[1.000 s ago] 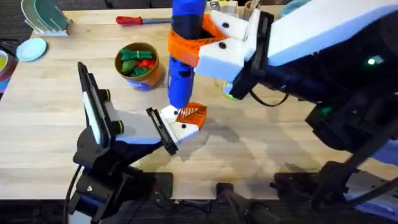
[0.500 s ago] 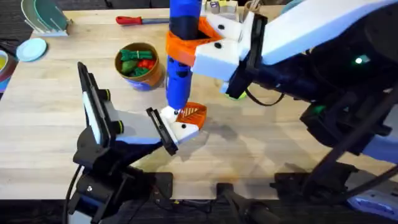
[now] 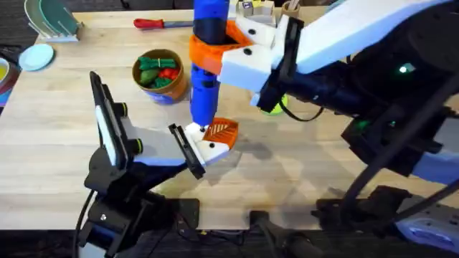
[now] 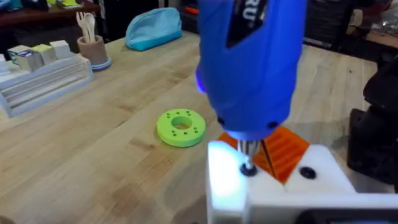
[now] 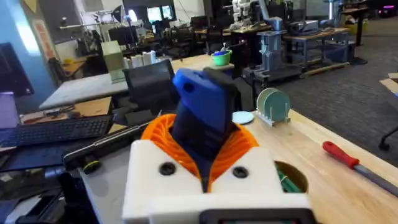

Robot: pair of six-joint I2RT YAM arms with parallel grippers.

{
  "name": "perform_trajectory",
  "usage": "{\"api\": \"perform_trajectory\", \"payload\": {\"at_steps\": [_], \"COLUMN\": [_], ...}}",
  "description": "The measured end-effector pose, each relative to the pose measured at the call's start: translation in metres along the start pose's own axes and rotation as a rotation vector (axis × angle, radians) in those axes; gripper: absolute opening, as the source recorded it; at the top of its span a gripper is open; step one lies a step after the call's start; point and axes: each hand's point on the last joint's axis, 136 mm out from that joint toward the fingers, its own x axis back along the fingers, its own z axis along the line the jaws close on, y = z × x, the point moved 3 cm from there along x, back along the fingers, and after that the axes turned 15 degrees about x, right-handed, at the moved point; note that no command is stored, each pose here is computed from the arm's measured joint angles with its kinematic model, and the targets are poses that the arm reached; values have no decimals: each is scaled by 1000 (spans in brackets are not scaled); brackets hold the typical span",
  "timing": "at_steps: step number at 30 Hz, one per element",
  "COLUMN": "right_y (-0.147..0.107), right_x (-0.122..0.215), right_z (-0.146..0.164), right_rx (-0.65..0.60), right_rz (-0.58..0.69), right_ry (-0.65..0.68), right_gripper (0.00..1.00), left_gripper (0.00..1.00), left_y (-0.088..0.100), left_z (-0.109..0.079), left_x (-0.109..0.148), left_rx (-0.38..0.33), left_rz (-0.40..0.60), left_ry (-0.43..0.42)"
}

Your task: Pick up the gripper from the table and insert it into the empty holder that is missing its gripper. Then pick up a screw, insert it into the mounting hole, and use the screwdriver to tighten it. Finally, clean up the table by picking up the vegetable and placing it into the bucket.

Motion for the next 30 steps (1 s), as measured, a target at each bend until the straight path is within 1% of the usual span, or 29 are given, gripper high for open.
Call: {"api": "perform_trajectory", "payload": {"at_steps": [20,23,27,30], "right_y": [1,12,39,43], "right_x": [-1,-2,3,10], "right_z": [0,0,-5,-20], "right_rx": [-1,27,74,83], "right_rz": [-7,-67,-189,-206], "right_ry": [-1,4,-12,-54], "right_gripper": [21,21,21,21], "left_gripper": [4,4,4,4], "left_y": [0,0,0,0], "left_z": [0,0,0,0], "left_x": [0,0,0,0], "left_rx": [0,-1,0,0], "left_rz": [0,0,0,0], "left_ry": [0,0,0,0]}}
